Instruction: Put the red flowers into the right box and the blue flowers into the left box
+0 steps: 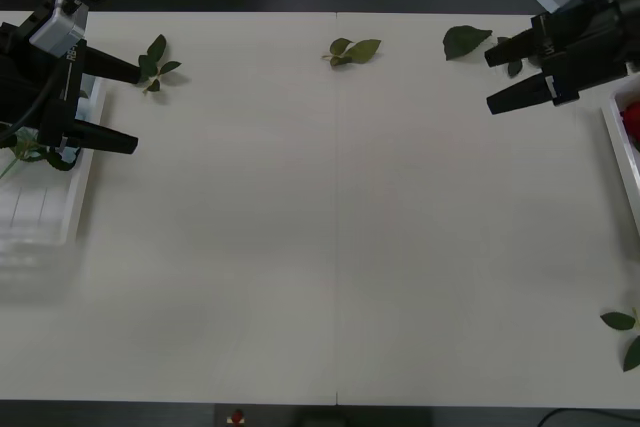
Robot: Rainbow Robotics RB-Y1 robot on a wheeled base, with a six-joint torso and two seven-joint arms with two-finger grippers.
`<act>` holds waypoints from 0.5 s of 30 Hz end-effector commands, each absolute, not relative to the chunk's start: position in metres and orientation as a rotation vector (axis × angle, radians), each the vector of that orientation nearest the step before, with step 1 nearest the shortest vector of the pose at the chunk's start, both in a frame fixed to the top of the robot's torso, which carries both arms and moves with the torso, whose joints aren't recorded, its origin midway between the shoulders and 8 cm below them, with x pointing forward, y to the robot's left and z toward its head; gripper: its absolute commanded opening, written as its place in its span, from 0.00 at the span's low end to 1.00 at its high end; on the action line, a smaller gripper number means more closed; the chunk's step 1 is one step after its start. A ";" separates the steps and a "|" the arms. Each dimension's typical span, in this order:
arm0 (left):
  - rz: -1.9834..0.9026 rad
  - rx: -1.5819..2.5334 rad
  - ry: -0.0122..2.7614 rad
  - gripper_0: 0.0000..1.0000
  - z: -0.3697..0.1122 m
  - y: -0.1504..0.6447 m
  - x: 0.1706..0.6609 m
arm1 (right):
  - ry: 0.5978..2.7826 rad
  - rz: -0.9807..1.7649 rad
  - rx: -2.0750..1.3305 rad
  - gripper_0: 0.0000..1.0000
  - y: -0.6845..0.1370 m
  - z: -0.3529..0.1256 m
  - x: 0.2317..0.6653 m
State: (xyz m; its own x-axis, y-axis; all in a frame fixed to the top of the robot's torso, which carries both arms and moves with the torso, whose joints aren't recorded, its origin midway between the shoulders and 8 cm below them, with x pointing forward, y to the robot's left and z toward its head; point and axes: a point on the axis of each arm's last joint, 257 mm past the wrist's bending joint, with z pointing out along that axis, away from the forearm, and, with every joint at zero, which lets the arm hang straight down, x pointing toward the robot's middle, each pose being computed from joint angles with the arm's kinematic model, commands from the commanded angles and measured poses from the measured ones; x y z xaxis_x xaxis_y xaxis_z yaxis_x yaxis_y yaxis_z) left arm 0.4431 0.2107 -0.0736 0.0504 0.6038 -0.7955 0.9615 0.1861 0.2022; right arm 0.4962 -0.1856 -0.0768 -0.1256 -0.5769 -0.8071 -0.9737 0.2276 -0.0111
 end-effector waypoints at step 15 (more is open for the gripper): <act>-0.514 1.507 1.632 1.00 -0.053 0.215 0.448 | 1.636 0.907 -1.557 0.95 -0.099 -0.069 0.471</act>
